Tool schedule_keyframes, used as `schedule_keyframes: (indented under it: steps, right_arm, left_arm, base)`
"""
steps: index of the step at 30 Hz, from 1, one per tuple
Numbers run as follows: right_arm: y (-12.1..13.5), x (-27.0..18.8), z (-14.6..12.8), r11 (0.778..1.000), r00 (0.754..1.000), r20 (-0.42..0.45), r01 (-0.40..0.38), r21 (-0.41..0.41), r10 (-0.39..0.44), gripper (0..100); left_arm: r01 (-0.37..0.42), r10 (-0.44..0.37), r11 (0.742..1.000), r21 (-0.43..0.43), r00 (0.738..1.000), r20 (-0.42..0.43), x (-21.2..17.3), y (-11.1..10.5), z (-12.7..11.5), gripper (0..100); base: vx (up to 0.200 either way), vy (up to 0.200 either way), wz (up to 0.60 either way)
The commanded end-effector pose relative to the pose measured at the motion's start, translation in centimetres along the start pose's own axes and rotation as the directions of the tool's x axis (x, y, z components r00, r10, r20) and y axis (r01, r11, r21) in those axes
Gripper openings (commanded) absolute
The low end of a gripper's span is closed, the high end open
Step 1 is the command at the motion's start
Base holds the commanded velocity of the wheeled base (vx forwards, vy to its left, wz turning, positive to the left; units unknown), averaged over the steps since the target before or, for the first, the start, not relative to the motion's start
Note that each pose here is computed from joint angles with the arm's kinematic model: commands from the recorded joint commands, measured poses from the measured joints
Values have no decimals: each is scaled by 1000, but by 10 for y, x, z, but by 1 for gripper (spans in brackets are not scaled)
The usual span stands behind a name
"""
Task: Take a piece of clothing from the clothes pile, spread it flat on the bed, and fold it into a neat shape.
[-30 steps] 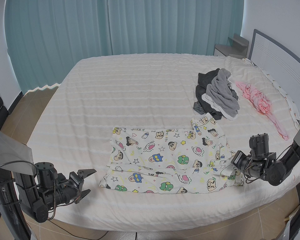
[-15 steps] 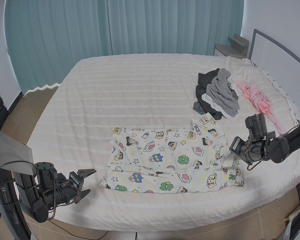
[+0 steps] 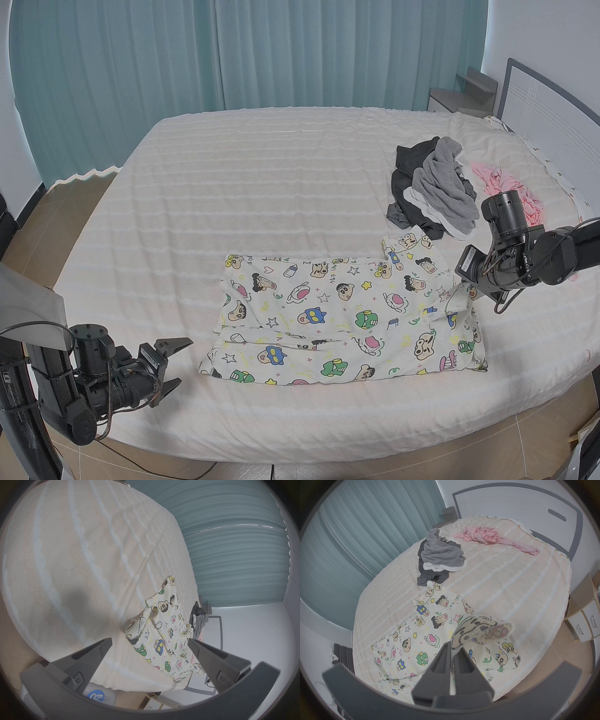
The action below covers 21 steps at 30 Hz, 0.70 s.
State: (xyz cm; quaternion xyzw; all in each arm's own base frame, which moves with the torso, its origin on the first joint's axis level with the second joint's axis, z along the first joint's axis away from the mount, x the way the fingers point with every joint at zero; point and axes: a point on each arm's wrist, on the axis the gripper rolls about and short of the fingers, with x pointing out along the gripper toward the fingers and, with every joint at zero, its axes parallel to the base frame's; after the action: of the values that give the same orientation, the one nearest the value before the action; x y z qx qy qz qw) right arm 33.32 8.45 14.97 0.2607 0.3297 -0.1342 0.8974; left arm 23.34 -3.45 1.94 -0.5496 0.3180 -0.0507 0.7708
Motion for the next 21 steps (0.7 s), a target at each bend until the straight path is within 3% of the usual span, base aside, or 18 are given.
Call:
schedule_keyframes:
  steps: [1, 7, 16, 21]
  right_arm:
    - [8, -7, 8, 1000, 1000, 31, 2, -7, -2, 0]
    - [13, -28, 8, 997, 1000, 23, 7, -70, -6, 0]
    - [18, -49, 9, 996, 999, 45, -3, -86, 7, 0]
    - [17, -55, 9, 994, 999, 29, 32, -108, -29, 0]
  left_arm:
    - [4, -4, 1000, 1, 1000, 2, 0, 0, 0, 100]
    - [6, -6, 1000, 2, 1000, 2, 0, -1, 0, 100]
    - [4, -4, 1000, 6, 1000, 2, 0, 0, 0, 100]
    - [3, -3, 1000, 6, 1000, 1, 0, 0, 0, 100]
  base:
    - [0, 0, 0]
    - [0, 0, 0]
    - [0, 0, 0]
    - [0, 0, 0]
